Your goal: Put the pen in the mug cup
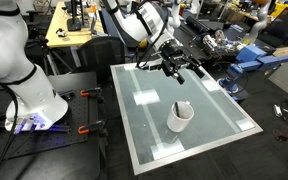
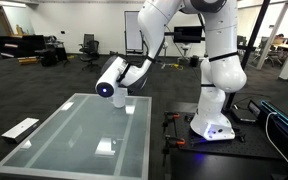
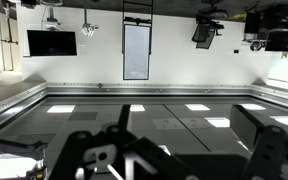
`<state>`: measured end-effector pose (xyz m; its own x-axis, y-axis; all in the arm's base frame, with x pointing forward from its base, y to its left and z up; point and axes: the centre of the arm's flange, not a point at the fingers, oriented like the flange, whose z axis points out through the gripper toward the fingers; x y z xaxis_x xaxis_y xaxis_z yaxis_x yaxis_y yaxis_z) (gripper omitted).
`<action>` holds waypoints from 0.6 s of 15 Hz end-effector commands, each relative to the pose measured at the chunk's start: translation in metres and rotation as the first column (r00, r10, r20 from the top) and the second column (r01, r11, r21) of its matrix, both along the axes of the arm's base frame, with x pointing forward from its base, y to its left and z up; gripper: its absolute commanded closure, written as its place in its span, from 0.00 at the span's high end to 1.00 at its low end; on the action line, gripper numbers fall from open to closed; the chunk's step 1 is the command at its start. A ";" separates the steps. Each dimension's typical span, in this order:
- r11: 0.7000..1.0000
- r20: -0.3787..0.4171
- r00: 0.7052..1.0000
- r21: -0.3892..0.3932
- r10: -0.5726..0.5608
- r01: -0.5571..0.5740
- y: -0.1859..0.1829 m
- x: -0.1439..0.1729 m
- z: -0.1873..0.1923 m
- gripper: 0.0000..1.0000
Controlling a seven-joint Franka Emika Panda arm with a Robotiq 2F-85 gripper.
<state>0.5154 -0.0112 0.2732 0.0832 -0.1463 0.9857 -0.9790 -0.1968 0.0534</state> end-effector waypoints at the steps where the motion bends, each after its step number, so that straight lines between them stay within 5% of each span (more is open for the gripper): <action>1: 0.999 0.063 0.998 -0.035 0.009 -0.007 0.006 -0.026 0.046 1.00; 6: 0.998 0.126 0.991 -0.055 0.033 -0.027 0.009 -0.033 0.082 1.00; 9: 1.000 0.111 0.994 -0.024 0.012 -0.009 0.008 -0.019 0.069 1.00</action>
